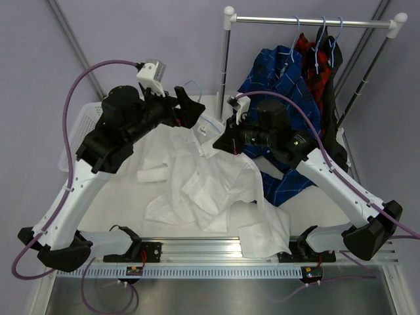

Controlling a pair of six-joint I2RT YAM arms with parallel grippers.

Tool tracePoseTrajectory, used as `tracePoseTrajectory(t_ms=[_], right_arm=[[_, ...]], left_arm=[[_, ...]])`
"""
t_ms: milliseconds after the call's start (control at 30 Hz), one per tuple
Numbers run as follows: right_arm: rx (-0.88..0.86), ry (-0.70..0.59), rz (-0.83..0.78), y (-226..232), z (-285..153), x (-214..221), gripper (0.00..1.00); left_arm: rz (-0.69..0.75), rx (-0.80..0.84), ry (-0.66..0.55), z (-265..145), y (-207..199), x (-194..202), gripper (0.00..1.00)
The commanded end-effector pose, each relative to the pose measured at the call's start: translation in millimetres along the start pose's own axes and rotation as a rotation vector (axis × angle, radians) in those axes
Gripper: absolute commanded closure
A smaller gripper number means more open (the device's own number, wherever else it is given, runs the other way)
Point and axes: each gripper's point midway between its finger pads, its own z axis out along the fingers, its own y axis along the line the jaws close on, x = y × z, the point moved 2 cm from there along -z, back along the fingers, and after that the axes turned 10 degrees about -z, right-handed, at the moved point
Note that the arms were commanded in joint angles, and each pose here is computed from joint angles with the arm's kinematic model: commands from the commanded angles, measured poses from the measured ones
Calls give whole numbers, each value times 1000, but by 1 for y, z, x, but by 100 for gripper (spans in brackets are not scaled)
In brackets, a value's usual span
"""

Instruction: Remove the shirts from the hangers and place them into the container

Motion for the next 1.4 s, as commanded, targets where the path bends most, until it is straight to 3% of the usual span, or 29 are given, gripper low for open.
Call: tracePoseTrajectory(t_ms=[0,300,633,867,900,967,1033,1100,1133,1200,1233,1367], right_arm=[[44,-210,-89,9,-12,-58,100],[44,-226,-113,18,-11,-70,100],[20,-214,-119,31,1,-69,100],[18,-206,-124,33,3,-68,100],[19,-205,-125,33,4,-68,100],[21,-199,-123,33,4,-65,100],[36,-194,-116,30,3,-64,100],[53,-189,-107,28,2,-63,88],[82,-182,-94,25,-1,-62,66],[121,-183,-80,21,-6,-62,45],[182,-188,-56,14,-13,-63,30],[308,-210,-15,4,-36,-69,11]], left_arm=[[-25,29,-72,5,-15,-14,1],[-47,-57,-80,28,-6,-4,5],[20,-74,-61,54,-9,2,25],[43,-99,-84,51,-5,-3,71],[46,-102,-94,49,-5,-6,85],[56,-107,-106,47,-4,-9,100],[66,-127,-127,45,-1,-14,100],[70,-168,-150,42,5,-18,100],[78,-183,-155,42,8,-18,100],[86,-235,-182,41,17,-22,100],[95,-266,-184,43,23,-20,100],[101,-394,-233,42,44,-23,100]])
